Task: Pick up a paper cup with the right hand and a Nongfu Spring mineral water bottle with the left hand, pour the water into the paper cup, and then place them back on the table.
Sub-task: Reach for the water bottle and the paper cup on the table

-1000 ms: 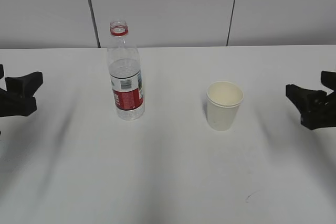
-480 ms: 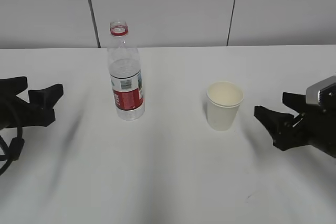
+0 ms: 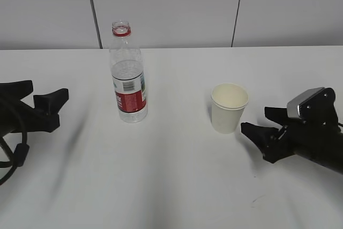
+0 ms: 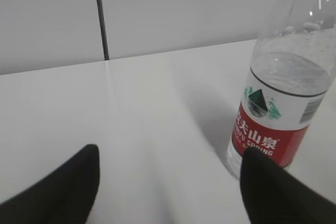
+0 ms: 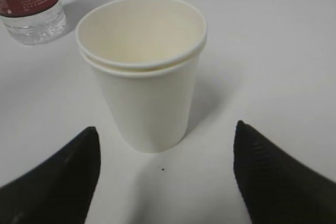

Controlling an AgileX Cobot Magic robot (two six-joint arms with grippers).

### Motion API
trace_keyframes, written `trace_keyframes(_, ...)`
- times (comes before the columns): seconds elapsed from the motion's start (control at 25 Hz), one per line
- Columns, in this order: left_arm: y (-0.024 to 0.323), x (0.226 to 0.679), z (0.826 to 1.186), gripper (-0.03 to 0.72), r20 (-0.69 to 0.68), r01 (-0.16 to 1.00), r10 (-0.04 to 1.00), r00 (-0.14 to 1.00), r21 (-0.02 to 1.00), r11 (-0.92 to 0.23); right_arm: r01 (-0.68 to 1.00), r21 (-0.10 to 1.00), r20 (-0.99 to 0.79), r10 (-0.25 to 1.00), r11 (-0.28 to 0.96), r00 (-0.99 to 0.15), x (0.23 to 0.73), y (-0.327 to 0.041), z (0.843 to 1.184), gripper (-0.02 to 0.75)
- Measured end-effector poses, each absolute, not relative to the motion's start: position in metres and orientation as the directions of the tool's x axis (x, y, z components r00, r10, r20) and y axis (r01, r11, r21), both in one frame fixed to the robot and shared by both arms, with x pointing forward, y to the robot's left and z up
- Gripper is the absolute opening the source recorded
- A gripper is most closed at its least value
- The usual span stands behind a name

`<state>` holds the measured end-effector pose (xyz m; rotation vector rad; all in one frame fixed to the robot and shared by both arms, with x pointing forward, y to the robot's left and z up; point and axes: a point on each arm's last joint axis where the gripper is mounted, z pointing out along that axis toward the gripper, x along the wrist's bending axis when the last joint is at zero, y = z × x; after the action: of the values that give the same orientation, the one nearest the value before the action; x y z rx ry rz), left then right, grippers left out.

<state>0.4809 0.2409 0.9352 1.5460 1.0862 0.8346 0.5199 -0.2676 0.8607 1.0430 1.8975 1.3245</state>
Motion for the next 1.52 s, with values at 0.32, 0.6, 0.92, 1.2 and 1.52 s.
trace_keyframes(0.32, 0.238, 0.486, 0.923, 0.511, -0.029, 0.214, 0.928, 0.371, 0.975, -0.055, 0.235, 0.947, -0.048, 0.821, 0.219, -0.569, 0.541, -0.265, 0.848, 0.599)
trace_keyframes(0.6, 0.237, 0.488, 0.915, 0.512, -0.039, 0.221, 0.926, 0.376, 0.974, -0.049, 0.209, 0.950, -0.056, 0.789, 0.230, -0.612, 0.555, -0.262, 0.840, 0.631)
trace_keyframes(0.92, 0.237, 0.488, 0.914, 0.512, -0.039, 0.221, 0.925, 0.378, 0.974, -0.049, 0.187, 0.957, -0.048, 0.761, 0.220, -0.647, 0.568, -0.259, 0.839, 0.633)
trace_keyframes(1.2, 0.236, 0.488, 0.914, 0.512, -0.038, 0.221, 0.923, 0.382, 0.974, -0.051, 0.135, 0.966, -0.067, 0.718, 0.221, -0.692, 0.579, -0.240, 0.846, 0.634)
trace_keyframes(1.52, 0.236, 0.488, 0.914, 0.512, -0.037, 0.220, 0.922, 0.385, 0.974, -0.053, 0.133, 0.970, -0.061, 0.733, 0.204, -0.678, 0.584, -0.225, 0.848, 0.631)
